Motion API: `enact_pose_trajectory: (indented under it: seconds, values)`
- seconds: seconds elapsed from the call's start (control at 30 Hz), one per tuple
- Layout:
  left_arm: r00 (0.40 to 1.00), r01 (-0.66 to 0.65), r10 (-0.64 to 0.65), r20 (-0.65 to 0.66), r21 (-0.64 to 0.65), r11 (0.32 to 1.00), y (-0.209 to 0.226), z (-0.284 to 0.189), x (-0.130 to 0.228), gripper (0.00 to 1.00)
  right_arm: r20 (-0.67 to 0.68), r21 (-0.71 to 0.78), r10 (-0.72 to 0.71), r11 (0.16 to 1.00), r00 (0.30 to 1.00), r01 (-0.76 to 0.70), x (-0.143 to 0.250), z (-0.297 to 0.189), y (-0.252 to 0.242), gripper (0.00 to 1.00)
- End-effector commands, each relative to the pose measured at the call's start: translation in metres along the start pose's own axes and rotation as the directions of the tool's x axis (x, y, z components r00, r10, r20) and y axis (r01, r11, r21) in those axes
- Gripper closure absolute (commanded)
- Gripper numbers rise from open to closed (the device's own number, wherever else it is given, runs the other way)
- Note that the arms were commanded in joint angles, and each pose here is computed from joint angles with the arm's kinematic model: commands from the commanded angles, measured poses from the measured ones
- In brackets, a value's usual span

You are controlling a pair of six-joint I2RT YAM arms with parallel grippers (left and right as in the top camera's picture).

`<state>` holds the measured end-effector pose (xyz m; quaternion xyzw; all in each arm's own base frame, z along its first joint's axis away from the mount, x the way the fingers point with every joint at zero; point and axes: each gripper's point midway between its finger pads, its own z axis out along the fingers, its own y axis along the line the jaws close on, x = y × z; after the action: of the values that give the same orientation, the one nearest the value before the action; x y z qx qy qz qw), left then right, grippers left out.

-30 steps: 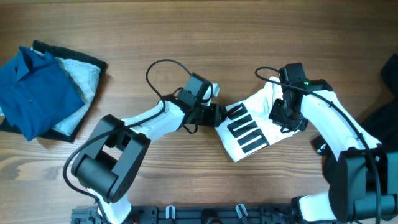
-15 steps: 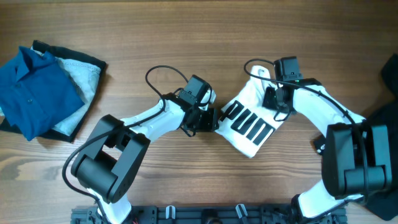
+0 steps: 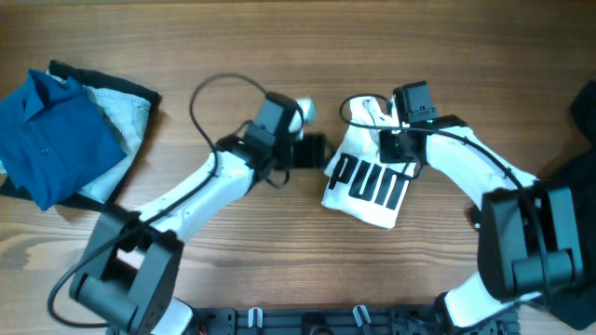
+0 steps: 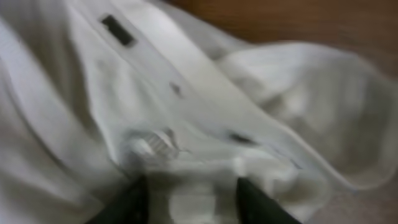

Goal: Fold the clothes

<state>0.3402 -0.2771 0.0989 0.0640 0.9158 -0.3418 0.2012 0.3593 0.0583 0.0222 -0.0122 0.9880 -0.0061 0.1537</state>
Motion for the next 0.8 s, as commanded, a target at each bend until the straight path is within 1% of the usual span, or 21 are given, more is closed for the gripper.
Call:
enact_pose_trajectory:
  seconds: [0.0,0.1,0.13,0.2,0.27,0.4,0.5,0.6,0.63,0.67,0.7,0.73,0.77]
  values:
    - [0.994,-0.045,0.041,0.100,0.043,0.998,0.001,-0.003,-0.029,0.29,0.224,0.110,0.105,0.985,0.969,-0.132,-0.053,-0.073,-0.036,0.36]
    - [0.988,-0.101,0.092,0.122,0.073,0.992,0.004,0.013,-0.037,0.22,0.298,0.098,0.131,0.981,0.946,-0.166,-0.064,-0.112,-0.047,0.34]
    - [0.987,-0.116,0.106,0.121,0.076,0.990,0.006,0.020,-0.037,0.22,0.312,0.095,0.132,0.981,0.941,-0.169,-0.064,-0.120,-0.048,0.34]
    - [0.988,-0.121,0.109,0.110,0.109,0.987,0.007,0.036,-0.039,0.17,0.320,0.094,0.126,0.982,0.939,-0.164,-0.059,-0.134,-0.049,0.31]
    - [0.989,-0.125,0.113,0.092,0.147,0.981,0.006,0.048,-0.039,0.14,0.311,0.090,0.127,0.983,0.942,-0.162,-0.051,-0.142,-0.049,0.28]
    - [0.995,-0.101,0.100,0.014,0.207,0.973,0.012,0.087,-0.037,0.13,0.285,0.095,0.127,0.983,0.950,-0.160,-0.033,-0.156,-0.051,0.27]
    - [0.995,-0.092,0.097,-0.014,0.228,0.969,0.015,0.105,-0.036,0.13,0.265,0.093,0.127,0.983,0.956,-0.156,-0.026,-0.158,-0.051,0.27]
    - [0.994,-0.081,0.096,-0.055,0.230,0.970,0.016,0.121,-0.022,0.14,0.251,0.090,0.152,0.980,0.956,-0.179,-0.022,-0.157,-0.051,0.26]
    - [0.992,-0.081,0.101,-0.071,0.234,0.969,0.013,0.124,-0.015,0.16,0.251,0.083,0.151,0.981,0.956,-0.176,-0.022,-0.157,-0.050,0.26]
    - [0.990,-0.085,0.110,-0.090,0.246,0.966,0.008,0.128,-0.007,0.20,0.249,0.076,0.151,0.982,0.957,-0.175,-0.022,-0.157,-0.048,0.26]
    - [0.987,-0.092,0.121,-0.105,0.251,0.964,0.003,0.133,0.001,0.26,0.246,0.068,0.152,0.983,0.957,-0.173,-0.022,-0.156,-0.047,0.26]
    - [0.983,-0.104,0.139,-0.119,0.261,0.960,-0.004,0.139,0.011,0.40,0.239,0.057,0.152,0.984,0.959,-0.170,-0.020,-0.156,-0.045,0.26]
    - [0.980,-0.113,0.151,-0.126,0.266,0.957,-0.008,0.142,0.016,0.46,0.235,0.052,0.151,0.984,0.960,-0.168,-0.020,-0.156,-0.044,0.26]
